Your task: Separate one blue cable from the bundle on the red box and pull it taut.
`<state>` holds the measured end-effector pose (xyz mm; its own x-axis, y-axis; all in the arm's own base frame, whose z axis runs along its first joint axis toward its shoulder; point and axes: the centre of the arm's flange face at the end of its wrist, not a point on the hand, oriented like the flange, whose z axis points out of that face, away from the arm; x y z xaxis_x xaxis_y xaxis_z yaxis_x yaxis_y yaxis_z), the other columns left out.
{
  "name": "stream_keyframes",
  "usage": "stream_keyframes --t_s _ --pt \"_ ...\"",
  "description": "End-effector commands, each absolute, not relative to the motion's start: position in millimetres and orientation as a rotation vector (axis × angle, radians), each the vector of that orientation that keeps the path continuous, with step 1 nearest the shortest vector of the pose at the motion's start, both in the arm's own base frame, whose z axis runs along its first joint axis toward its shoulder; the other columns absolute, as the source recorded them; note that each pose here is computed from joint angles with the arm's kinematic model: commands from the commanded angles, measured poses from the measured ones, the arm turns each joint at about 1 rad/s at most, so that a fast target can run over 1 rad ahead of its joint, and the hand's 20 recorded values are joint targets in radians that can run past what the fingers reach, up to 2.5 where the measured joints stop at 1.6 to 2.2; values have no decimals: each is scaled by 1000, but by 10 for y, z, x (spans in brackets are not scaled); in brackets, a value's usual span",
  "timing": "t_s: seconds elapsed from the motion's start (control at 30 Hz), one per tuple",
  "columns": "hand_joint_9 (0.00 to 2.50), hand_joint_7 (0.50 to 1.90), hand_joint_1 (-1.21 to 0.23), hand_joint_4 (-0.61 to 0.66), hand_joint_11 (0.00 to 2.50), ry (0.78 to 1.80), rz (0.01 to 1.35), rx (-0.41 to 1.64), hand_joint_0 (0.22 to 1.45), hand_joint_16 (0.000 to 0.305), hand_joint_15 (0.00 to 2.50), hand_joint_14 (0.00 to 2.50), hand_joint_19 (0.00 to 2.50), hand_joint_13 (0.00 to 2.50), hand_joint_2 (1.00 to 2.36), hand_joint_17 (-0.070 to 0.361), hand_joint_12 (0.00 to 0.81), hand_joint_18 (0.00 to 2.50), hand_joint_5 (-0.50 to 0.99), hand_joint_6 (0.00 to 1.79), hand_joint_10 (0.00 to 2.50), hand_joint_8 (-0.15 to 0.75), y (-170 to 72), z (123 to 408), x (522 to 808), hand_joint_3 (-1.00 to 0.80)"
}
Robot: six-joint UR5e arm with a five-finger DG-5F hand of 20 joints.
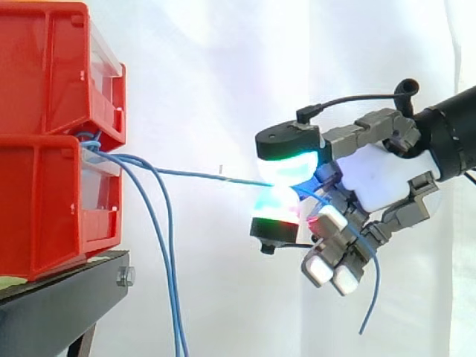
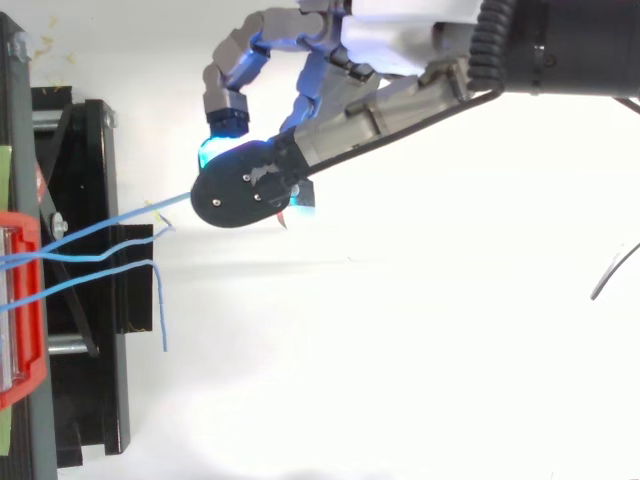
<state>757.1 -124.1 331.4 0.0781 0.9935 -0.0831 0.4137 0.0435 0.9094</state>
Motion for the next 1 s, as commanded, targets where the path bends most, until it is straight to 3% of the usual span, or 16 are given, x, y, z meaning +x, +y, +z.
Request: stream_keyframes --t_s 0.0,0.3,0.47,0.63,0.97 --pt "1274 1241 -896 -109 628 1492 839 1519 609 51 583 21 386 914 1263 114 407 894 -38 925 18 277 -1234 3339 7503 91" --pt "1250 1225 -868 -117 605 1597 835 1568 578 52 572 20 385 886 1356 118 416 881 -37 922 18 283 -1158 3125 7388 45" --pt "1235 1231 -864 -113 590 1526 923 1547 571 53 560 22 379 870 1376 119 419 872 -38 919 17 286 -1099 2963 7495 32" --pt "1227 1231 -862 -110 584 1395 1102 1480 568 53 566 20 380 869 1386 119 421 868 -39 919 19 292 -1024 2778 7688 23" --pt "1201 1231 -861 -108 565 1341 1170 1437 573 53 558 20 386 854 1360 120 418 850 -41 918 17 291 -948 2594 7750 30"
